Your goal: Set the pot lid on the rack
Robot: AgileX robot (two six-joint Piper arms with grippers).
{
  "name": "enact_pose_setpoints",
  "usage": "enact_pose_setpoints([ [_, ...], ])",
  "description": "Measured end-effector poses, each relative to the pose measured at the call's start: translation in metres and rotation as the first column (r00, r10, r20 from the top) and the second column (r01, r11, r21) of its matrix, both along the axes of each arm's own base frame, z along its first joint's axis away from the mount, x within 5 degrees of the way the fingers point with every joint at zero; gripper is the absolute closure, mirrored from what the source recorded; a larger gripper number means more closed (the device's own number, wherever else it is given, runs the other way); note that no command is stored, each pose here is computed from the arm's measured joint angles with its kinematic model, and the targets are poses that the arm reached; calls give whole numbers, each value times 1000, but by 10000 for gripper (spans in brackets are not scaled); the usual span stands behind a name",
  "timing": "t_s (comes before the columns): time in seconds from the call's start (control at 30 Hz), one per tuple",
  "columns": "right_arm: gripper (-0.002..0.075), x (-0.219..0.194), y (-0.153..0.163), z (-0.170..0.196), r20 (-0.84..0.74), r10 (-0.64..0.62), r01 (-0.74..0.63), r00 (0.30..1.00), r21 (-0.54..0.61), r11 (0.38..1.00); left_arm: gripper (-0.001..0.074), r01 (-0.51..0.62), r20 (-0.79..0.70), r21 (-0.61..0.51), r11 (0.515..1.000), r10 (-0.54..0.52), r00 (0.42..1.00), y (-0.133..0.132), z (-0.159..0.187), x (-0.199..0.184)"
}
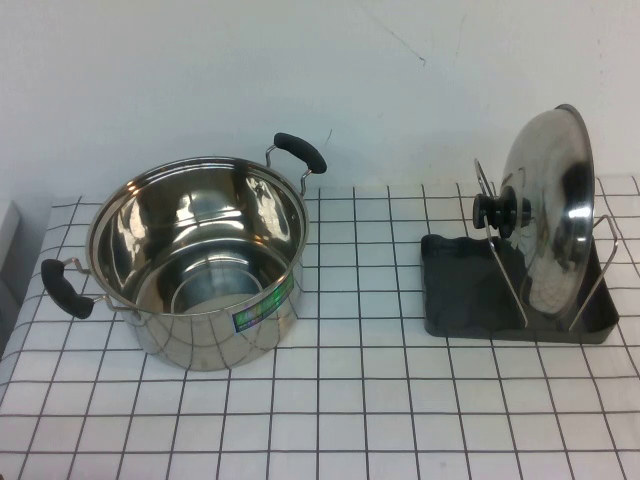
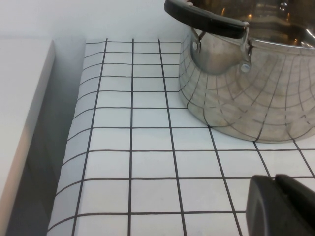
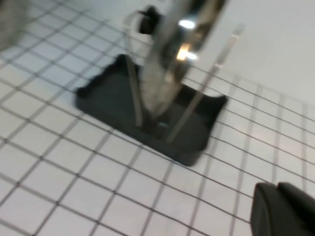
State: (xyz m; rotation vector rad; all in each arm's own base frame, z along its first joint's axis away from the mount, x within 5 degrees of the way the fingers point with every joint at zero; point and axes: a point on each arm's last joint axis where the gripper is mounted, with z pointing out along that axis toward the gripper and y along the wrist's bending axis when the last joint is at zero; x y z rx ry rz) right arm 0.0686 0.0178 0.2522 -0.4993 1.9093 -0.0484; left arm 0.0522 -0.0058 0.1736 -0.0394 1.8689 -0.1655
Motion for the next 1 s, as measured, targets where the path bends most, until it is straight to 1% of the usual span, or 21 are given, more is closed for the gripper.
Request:
enact_pose_setpoints([
  [0.1,726,-6,-9,-20,45,-115,114,992,23,993,737,0,0,0,1000,0,1000,0,0,0],
  [0.17,726,-10,-13,-36,73,-169,167,983,40,985,737,0,0,0,1000,0,1000,0,0,0],
  [0.27,726,-15,-16,-59,105,-210,208,972,32,978,737,0,0,-1,1000,0,1000,0,0,0],
  [0.37,726,-16,-18,-78,92,-233,233,968,14,972,737,0,0,-1,1000,0,1000,0,0,0],
  [0.47,726,-17,-20,-85,52,-254,253,966,9,967,737,0,0,-1,1000,0,1000,0,0,0],
  [0.57,726,-18,-20,-85,51,-265,264,963,23,964,737,0,0,-1,1000,0,1000,0,0,0],
  [0.87,726,-18,-20,-85,24,-306,301,952,125,945,737,0,0,-1,1000,0,1000,0,0,0],
  [1.0,726,-18,-20,-85,16,-315,310,949,147,939,737,0,0,-1,1000,0,1000,0,0,0],
])
